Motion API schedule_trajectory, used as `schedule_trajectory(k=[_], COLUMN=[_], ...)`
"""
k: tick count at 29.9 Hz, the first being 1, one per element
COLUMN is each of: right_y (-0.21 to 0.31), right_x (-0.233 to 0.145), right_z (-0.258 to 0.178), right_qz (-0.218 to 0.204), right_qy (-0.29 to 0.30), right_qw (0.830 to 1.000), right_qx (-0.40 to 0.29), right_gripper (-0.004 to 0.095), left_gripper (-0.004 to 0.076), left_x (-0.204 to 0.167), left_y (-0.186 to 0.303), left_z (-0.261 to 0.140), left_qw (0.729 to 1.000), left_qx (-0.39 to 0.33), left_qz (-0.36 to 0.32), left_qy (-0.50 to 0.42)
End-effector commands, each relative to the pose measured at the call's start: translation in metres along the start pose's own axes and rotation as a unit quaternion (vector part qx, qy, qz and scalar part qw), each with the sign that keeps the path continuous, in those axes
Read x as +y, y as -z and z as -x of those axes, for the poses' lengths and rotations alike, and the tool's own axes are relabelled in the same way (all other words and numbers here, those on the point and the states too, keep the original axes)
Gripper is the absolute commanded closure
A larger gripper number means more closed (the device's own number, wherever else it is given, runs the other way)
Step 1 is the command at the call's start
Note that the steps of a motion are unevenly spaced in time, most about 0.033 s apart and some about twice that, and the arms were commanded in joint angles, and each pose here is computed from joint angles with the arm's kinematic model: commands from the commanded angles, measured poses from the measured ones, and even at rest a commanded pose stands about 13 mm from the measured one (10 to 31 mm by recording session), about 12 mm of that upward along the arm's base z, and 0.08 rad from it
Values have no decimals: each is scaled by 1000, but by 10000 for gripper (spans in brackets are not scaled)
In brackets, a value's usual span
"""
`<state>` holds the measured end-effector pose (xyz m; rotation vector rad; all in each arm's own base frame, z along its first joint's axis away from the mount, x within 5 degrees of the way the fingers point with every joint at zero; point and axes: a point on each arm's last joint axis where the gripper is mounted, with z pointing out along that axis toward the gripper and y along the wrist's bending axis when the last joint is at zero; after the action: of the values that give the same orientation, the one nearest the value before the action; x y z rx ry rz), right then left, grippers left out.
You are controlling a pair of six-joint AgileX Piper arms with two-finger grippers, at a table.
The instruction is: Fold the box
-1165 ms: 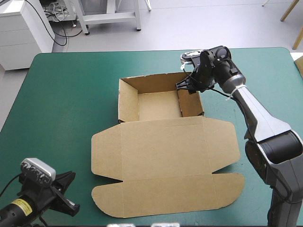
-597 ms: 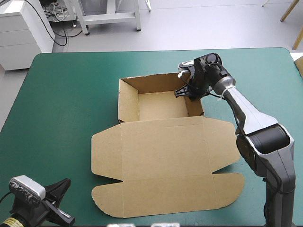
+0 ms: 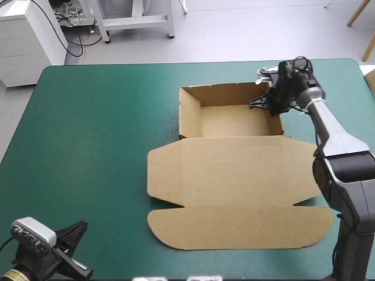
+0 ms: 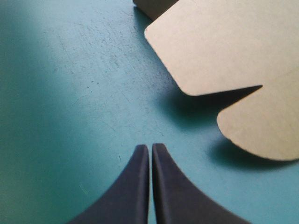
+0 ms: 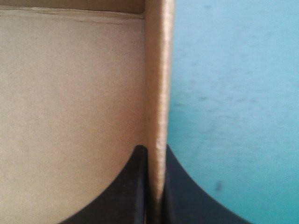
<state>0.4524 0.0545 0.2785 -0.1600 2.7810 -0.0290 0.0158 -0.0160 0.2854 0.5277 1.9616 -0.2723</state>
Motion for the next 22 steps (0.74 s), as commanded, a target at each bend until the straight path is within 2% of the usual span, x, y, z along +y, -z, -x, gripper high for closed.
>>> schedule_trajectory(k=[1, 6, 13, 22], right_y=[34, 36, 46, 59], right_x=[-57, -133, -226, -290], right_z=[2, -13, -52, -93], right_qz=[-47, -81, -124, -155], right_qy=[-30, -90, -183, -251], right_qw=[997, 992, 975, 955], right_qx=[-46, -38, -27, -18], right_gripper=[929, 929, 929, 929], left_gripper=[731, 731, 731, 731], left_x=[0, 0, 0, 0], left_y=[2, 2, 2, 2], left_z=[13, 13, 13, 13], left_qw=[999, 999, 999, 999], left_qx=[-40, -40, -40, -40], left_qz=[-1, -1, -1, -2], left_qy=[8, 8, 7, 8])
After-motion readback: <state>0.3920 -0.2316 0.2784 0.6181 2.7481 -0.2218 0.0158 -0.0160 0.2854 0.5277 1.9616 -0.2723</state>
